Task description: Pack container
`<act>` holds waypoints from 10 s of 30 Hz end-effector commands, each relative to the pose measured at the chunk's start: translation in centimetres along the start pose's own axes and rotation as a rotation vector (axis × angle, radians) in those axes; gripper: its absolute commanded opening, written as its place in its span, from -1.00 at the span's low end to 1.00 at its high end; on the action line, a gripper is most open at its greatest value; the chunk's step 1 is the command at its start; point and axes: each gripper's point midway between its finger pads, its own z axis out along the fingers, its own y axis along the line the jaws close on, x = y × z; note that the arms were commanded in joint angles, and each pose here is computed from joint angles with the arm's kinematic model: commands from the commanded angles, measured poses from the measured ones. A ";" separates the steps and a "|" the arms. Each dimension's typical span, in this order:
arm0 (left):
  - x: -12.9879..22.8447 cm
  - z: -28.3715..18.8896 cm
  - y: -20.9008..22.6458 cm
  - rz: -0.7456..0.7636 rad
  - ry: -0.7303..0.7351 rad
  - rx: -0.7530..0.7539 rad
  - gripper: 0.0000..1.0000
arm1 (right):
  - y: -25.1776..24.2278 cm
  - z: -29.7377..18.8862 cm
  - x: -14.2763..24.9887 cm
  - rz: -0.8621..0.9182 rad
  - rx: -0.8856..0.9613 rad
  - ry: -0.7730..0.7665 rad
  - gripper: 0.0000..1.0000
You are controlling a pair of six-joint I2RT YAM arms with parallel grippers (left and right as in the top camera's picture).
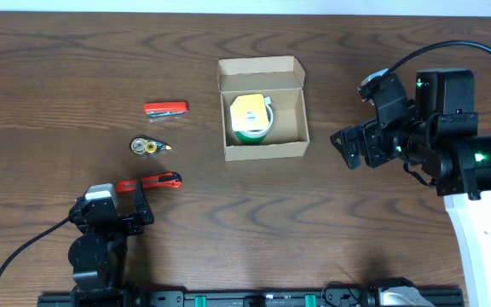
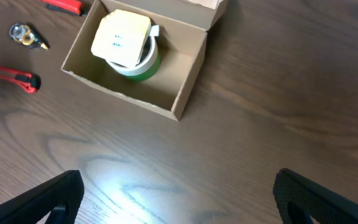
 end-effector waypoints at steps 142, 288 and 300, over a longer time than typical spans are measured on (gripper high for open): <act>7.2 26.2 -9.1 -0.827 1.029 -0.647 -0.86 | 0.3 -0.1 0.1 -0.019 -0.017 -0.004 0.98; 9.4 16.2 -3.0 -0.936 0.955 -0.721 0.68 | 0.3 -0.1 0.1 -0.019 -0.017 -0.004 0.99; 9.2 16.6 -2.7 -0.926 0.948 -0.728 -0.03 | 0.3 -0.1 0.1 -0.019 -0.017 -0.004 0.98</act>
